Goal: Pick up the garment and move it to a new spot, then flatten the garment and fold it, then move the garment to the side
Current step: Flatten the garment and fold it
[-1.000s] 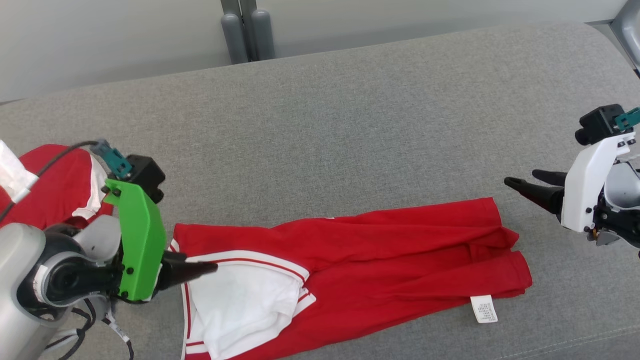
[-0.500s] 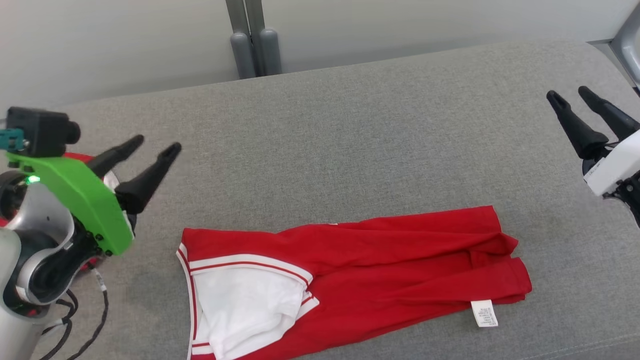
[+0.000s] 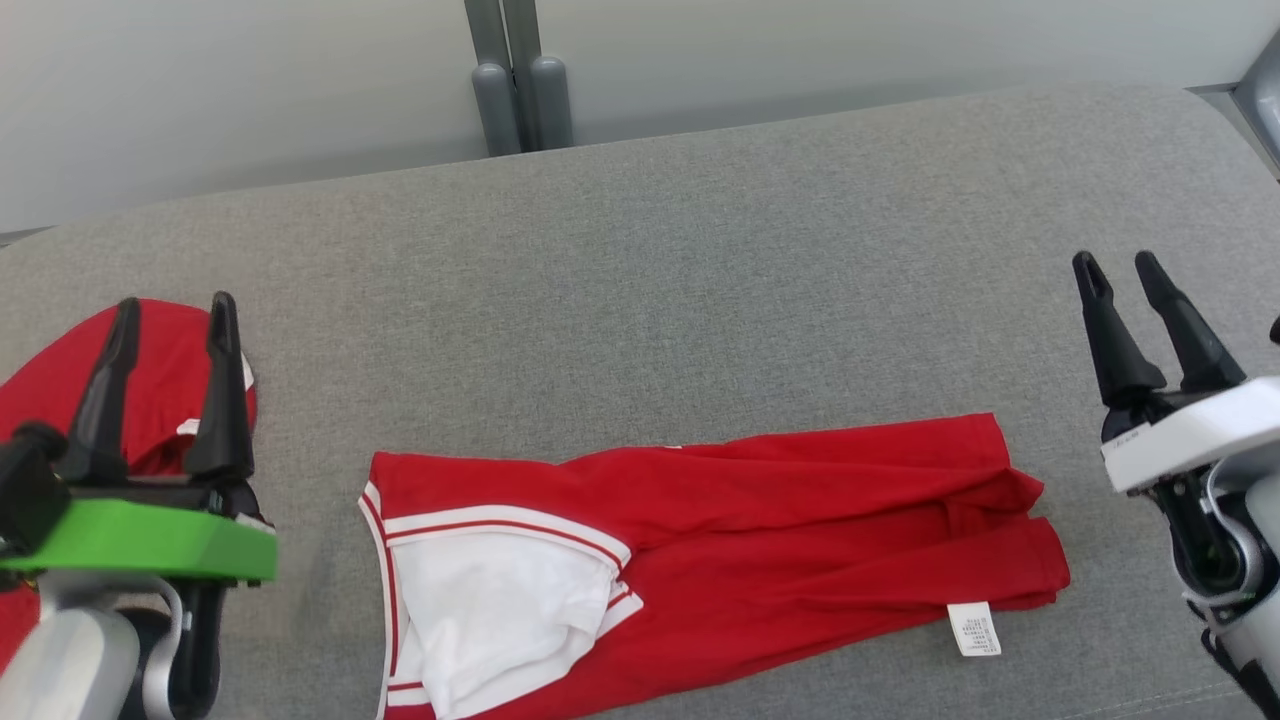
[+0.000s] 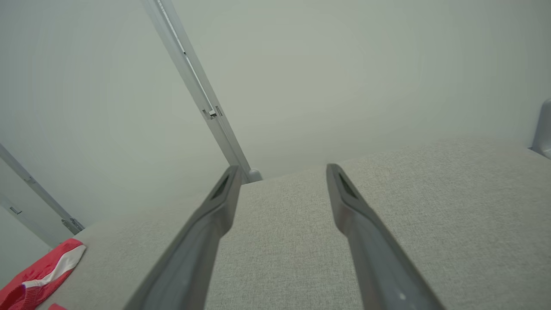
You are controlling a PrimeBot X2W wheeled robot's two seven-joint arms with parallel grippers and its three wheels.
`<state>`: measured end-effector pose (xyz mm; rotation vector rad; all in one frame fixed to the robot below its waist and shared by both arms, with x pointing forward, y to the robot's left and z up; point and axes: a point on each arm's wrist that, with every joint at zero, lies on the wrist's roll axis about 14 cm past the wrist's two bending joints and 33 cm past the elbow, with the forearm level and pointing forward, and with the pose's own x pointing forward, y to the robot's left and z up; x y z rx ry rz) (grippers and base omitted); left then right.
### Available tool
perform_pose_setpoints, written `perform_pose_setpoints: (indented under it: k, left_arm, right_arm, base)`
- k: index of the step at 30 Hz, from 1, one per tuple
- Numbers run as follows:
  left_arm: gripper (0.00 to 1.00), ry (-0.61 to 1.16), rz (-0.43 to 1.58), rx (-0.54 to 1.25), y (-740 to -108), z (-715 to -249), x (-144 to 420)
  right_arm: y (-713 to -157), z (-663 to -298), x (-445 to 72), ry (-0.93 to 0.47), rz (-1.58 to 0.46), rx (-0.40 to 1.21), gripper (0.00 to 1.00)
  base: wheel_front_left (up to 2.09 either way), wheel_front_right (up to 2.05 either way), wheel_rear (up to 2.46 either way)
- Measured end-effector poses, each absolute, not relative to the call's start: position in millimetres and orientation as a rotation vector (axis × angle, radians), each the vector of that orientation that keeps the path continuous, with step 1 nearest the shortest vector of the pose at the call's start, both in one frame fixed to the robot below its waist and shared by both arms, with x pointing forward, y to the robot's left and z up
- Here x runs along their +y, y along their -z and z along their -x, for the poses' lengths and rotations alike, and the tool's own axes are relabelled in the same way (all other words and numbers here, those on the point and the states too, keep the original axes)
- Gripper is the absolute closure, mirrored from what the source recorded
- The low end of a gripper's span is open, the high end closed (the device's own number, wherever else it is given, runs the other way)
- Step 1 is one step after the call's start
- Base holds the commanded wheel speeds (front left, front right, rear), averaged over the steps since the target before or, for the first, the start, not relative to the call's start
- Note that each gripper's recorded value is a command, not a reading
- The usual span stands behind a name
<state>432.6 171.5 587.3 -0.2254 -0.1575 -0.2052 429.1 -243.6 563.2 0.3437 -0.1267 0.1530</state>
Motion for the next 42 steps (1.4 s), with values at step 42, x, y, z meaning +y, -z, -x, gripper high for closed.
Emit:
perform_pose_setpoints:
  k: [42]
  left_arm:
    - [0.00, 0.146, 0.265, -0.131, -532.4, -422.2, 145.6]
  right_arm:
    - [-392.8, -367.0, -229.6, 0.016, -0.457, 0.438, 0.00]
  base:
    - [0.00, 0.00, 0.00]
